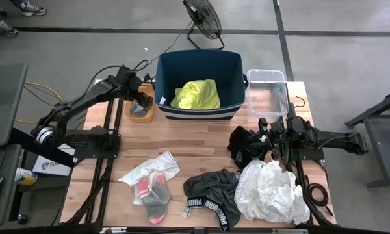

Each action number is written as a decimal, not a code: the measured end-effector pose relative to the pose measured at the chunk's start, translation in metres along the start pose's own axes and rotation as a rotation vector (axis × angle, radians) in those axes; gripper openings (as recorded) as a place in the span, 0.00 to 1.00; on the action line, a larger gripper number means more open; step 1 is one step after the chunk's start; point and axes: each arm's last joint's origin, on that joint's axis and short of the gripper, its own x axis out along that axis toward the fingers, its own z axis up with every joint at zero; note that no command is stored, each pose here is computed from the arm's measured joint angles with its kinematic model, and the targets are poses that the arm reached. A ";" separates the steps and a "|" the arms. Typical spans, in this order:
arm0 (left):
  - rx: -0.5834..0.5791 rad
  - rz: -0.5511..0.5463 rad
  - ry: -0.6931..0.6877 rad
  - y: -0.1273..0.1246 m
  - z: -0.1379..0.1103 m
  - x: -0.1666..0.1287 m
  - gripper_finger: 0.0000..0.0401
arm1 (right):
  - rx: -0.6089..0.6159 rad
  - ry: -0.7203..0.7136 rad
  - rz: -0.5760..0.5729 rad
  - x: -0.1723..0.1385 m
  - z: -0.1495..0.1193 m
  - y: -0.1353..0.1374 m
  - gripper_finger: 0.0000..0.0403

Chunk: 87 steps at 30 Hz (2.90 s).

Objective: Pick & Place Cloths
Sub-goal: Put the gray pink sock into the yellow bin

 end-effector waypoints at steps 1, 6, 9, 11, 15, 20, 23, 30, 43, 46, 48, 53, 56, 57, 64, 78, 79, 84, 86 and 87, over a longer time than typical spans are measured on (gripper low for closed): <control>0.006 -0.019 -0.015 -0.002 -0.001 -0.005 0.50 | 0.000 0.000 0.000 0.000 0.000 0.000 0.37; 0.100 -0.129 -0.123 -0.014 -0.005 -0.034 0.50 | 0.000 0.000 0.000 0.000 0.000 0.000 0.37; 0.173 -0.206 -0.183 -0.023 -0.009 -0.049 0.50 | 0.000 0.000 0.000 0.000 0.000 0.000 0.37; 0.224 -0.260 -0.215 -0.030 -0.012 -0.057 0.50 | 0.000 0.000 0.000 0.000 0.000 0.000 0.37; 0.329 -0.362 -0.275 -0.044 -0.020 -0.074 0.50 | 0.000 0.000 0.000 0.000 0.000 0.000 0.37; 0.456 -0.473 -0.314 -0.062 -0.030 -0.088 0.50 | 0.000 0.000 0.000 0.000 0.000 0.000 0.37; 0.517 -0.536 -0.318 -0.072 -0.036 -0.094 0.50 | 0.000 0.000 0.000 0.000 0.000 0.000 0.37; 0.644 -0.678 -0.273 -0.092 -0.051 -0.102 0.50 | 0.000 0.000 0.000 0.000 0.000 0.000 0.37; 0.768 -0.854 -0.217 -0.114 -0.074 -0.109 0.50 | 0.000 0.000 0.000 0.000 0.000 0.000 0.37; 0.762 -0.889 -0.165 -0.118 -0.083 -0.107 0.50 | 0.000 0.000 0.000 0.000 0.000 0.000 0.37; 0.749 -0.920 -0.131 -0.121 -0.088 -0.108 0.50 | 0.000 0.000 0.000 0.000 0.000 0.000 0.37; 0.783 -0.992 -0.105 -0.129 -0.098 -0.114 0.50 | 0.000 0.000 0.000 0.000 0.000 0.000 0.37; 0.813 -0.999 -0.100 -0.133 -0.103 -0.117 0.50 | 0.000 0.000 0.000 0.000 0.000 0.000 0.37; 0.818 -0.992 -0.100 -0.134 -0.105 -0.117 0.50 | 0.000 0.000 0.000 0.000 0.000 0.000 0.37; 0.916 -1.030 -0.103 -0.144 -0.118 -0.124 0.50 | 0.000 0.000 0.000 0.000 0.000 0.000 0.37; 1.225 -1.125 0.059 -0.180 -0.168 -0.125 0.50 | 0.000 0.000 0.000 0.000 0.000 0.000 0.37; 1.248 -1.137 0.060 -0.183 -0.172 -0.126 0.50 | 0.000 0.000 0.000 0.000 0.000 0.000 0.37; 1.372 -1.175 -0.005 -0.198 -0.188 -0.128 0.50 | 0.000 0.000 0.000 0.000 0.000 0.000 0.37; 1.383 -1.162 -0.053 -0.205 -0.194 -0.128 0.50 | 0.000 0.000 0.000 0.000 0.000 0.000 0.37; 1.384 -1.149 -0.073 -0.208 -0.196 -0.128 0.50 | 0.000 0.000 0.000 0.000 0.000 0.000 0.37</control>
